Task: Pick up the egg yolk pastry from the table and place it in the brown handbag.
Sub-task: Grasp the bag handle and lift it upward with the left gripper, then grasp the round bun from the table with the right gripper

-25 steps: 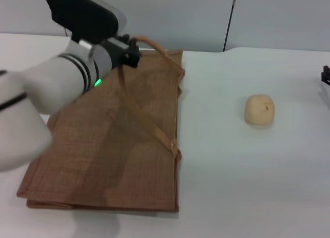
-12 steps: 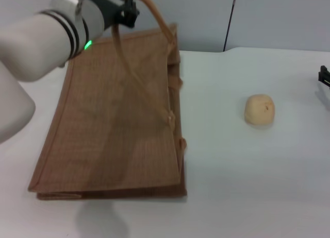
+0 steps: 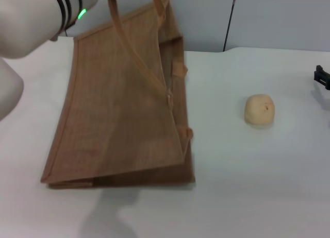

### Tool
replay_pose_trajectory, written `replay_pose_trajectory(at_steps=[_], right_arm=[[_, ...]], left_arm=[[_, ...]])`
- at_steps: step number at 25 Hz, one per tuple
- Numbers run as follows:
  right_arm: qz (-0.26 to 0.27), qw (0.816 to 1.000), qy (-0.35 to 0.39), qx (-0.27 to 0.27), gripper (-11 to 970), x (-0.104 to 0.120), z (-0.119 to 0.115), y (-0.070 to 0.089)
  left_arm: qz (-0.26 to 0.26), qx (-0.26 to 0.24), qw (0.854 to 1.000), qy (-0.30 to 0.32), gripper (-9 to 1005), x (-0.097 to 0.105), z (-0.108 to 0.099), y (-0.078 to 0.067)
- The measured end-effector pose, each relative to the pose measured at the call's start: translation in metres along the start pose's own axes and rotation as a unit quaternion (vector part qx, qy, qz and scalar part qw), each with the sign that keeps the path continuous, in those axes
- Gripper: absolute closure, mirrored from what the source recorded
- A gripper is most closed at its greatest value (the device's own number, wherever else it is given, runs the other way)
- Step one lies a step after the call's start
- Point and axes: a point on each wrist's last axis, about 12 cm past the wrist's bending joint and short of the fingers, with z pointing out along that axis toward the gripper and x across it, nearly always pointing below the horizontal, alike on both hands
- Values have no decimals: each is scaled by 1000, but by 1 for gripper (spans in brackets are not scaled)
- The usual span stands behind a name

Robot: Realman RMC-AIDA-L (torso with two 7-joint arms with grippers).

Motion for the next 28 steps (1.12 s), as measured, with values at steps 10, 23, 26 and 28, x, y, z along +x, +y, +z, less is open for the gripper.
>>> replay_pose_trajectory(at_steps=[10,23,26,28], right_arm=[[25,999,5,-40,74,-9,5,17],[38,977,-28,-206,72,-36,-13,63],[30,977,-37,-209,71,-40,-24,58],[26,978,-37,-205,71,-40,-32,53]], left_arm=[[26,-7,1000,-11,886,-20,-14,-2],[42,-11,999,13,887,-13,-17,-3],[43,-12,999,16,887,-13,-17,-3],[43,-11,999,16,887,-13,-17,-4]])
